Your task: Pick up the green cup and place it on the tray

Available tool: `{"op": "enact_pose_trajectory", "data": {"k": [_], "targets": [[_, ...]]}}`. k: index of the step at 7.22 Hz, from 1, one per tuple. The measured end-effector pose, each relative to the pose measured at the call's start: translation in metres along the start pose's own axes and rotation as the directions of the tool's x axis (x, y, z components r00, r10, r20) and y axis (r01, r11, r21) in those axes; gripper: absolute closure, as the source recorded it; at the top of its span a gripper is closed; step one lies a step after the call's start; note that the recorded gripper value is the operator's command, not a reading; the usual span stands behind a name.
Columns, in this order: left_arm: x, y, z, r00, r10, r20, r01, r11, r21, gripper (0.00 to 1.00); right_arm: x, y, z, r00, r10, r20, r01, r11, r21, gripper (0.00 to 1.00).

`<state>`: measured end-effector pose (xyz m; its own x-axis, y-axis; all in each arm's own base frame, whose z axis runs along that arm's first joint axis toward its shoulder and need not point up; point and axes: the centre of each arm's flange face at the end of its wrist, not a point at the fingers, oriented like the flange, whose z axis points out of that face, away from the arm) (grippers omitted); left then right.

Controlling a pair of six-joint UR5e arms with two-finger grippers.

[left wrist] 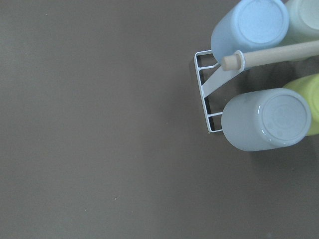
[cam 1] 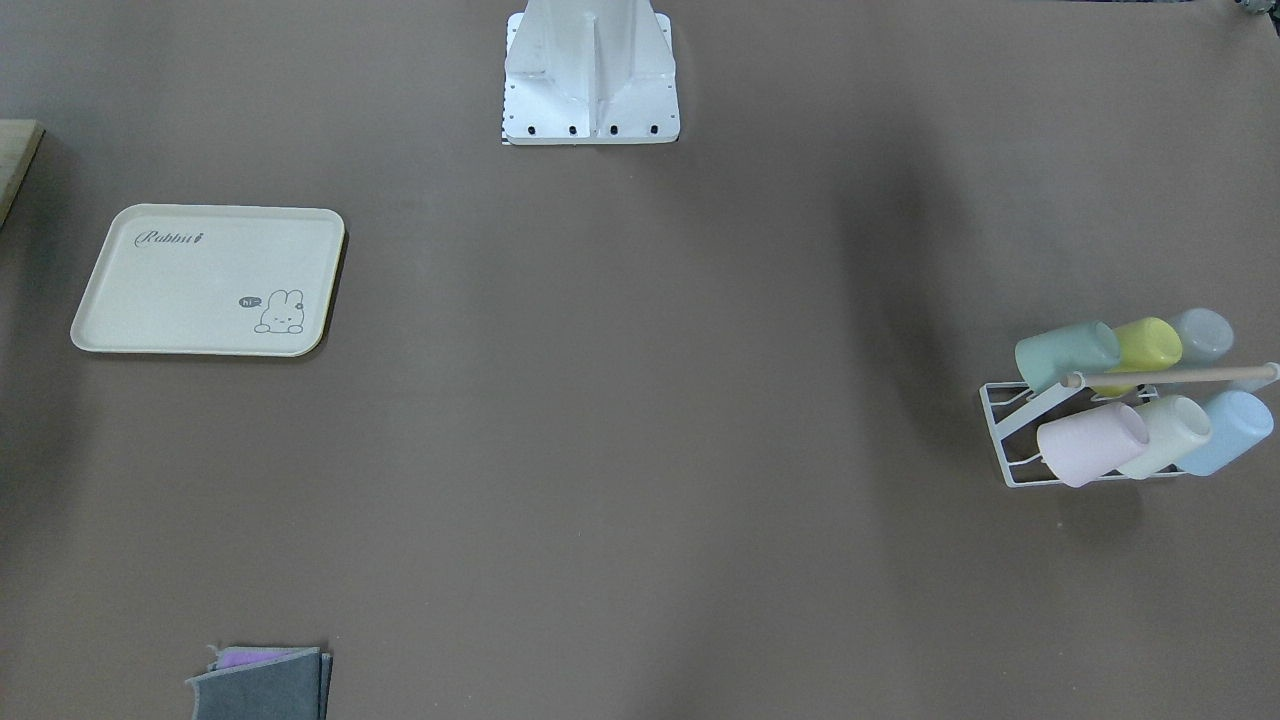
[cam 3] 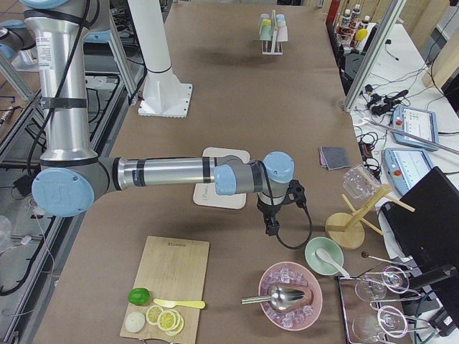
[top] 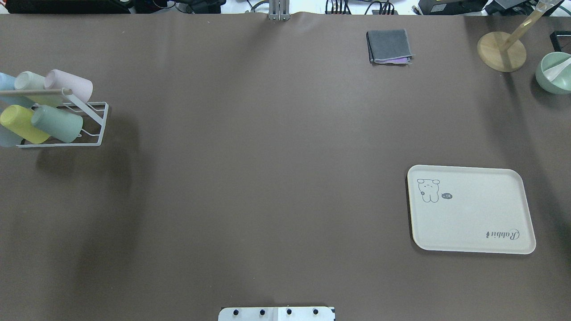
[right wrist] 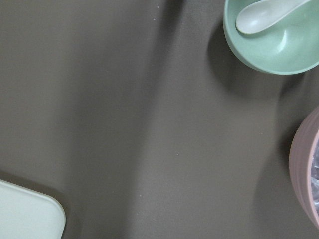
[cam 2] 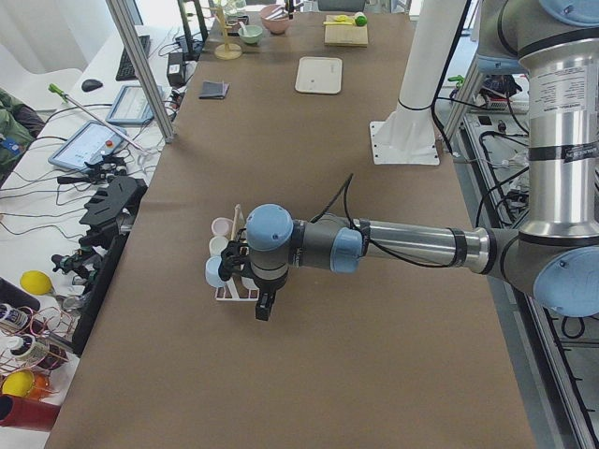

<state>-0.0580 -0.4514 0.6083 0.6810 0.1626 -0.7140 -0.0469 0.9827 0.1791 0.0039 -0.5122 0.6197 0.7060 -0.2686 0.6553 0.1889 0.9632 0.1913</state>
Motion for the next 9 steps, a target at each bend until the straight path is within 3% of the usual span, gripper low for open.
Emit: {"op": "enact_pose_trajectory", "data": {"k": [9], "targets": [[0.0058, -0.0090, -0.0044, 1.000, 0.021, 0.001, -0.021, 1.000, 0.013, 0.02, 0.0006, 0.0016, 0.0005, 1.000, 0.001, -0.003, -0.001, 1.000, -0.001, 0.00]]}}
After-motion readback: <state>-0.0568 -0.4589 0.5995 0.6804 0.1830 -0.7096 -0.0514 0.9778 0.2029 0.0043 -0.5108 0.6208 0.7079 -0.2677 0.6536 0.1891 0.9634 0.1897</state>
